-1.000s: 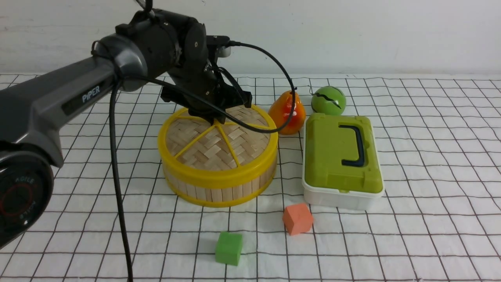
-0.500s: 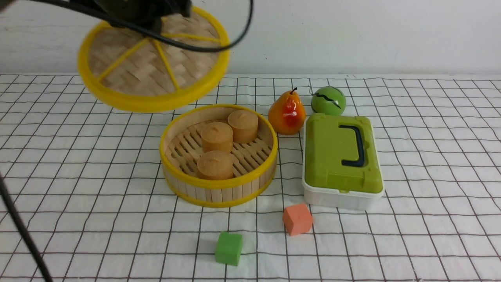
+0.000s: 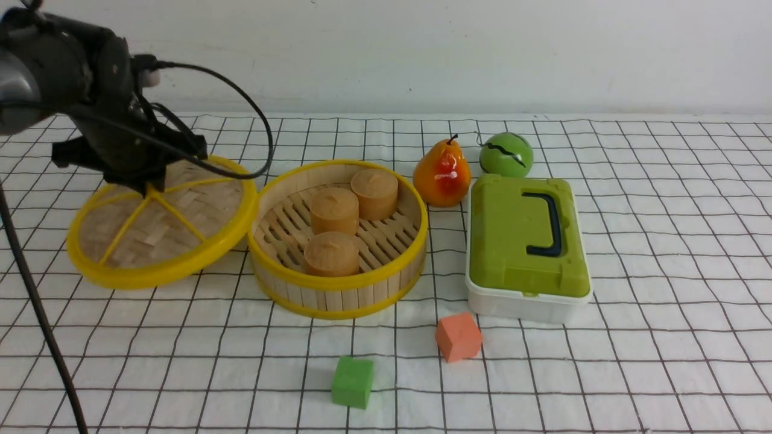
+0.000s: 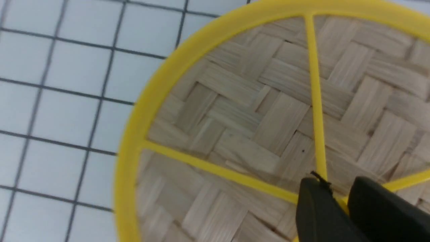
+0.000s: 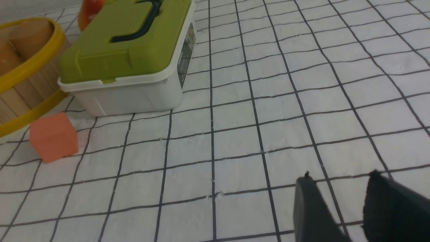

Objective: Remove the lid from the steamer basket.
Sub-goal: Use the left arm to place the steamer lid on the table

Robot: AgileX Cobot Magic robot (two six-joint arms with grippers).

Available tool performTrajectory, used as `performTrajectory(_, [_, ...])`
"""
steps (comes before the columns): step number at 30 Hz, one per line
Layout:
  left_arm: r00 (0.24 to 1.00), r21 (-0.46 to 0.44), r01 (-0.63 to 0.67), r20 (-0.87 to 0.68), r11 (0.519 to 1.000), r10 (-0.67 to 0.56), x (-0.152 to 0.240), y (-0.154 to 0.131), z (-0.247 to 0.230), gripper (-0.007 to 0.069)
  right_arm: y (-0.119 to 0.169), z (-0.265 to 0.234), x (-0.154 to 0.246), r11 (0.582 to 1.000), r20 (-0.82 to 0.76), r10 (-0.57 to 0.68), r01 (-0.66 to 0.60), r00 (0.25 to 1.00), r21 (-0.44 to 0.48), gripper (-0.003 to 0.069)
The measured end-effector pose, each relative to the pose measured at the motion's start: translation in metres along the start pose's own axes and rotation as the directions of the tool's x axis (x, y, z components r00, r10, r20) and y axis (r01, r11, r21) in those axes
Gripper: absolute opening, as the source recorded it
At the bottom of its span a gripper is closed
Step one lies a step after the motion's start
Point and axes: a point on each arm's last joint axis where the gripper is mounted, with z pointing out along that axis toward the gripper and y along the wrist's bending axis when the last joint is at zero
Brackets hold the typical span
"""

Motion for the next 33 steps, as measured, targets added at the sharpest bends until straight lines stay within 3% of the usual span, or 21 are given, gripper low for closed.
performTrajectory(15, [0.997,-0.078,-0.08,0.002,0.994,0.08,0.0005,0.0046,0.0088,0.0164,0.0,0.0,0.0,1.0,0.0,0.0,0.0,1.0,0.0,0.024])
performTrajectory(33, [0.998,-0.119,-0.05,0.024,0.992,0.053,-0.0015,0.0086,0.0085,0.0181,0.0,0.0,0.0,1.0,0.0,0.0,0.0,1.0,0.0,0.024])
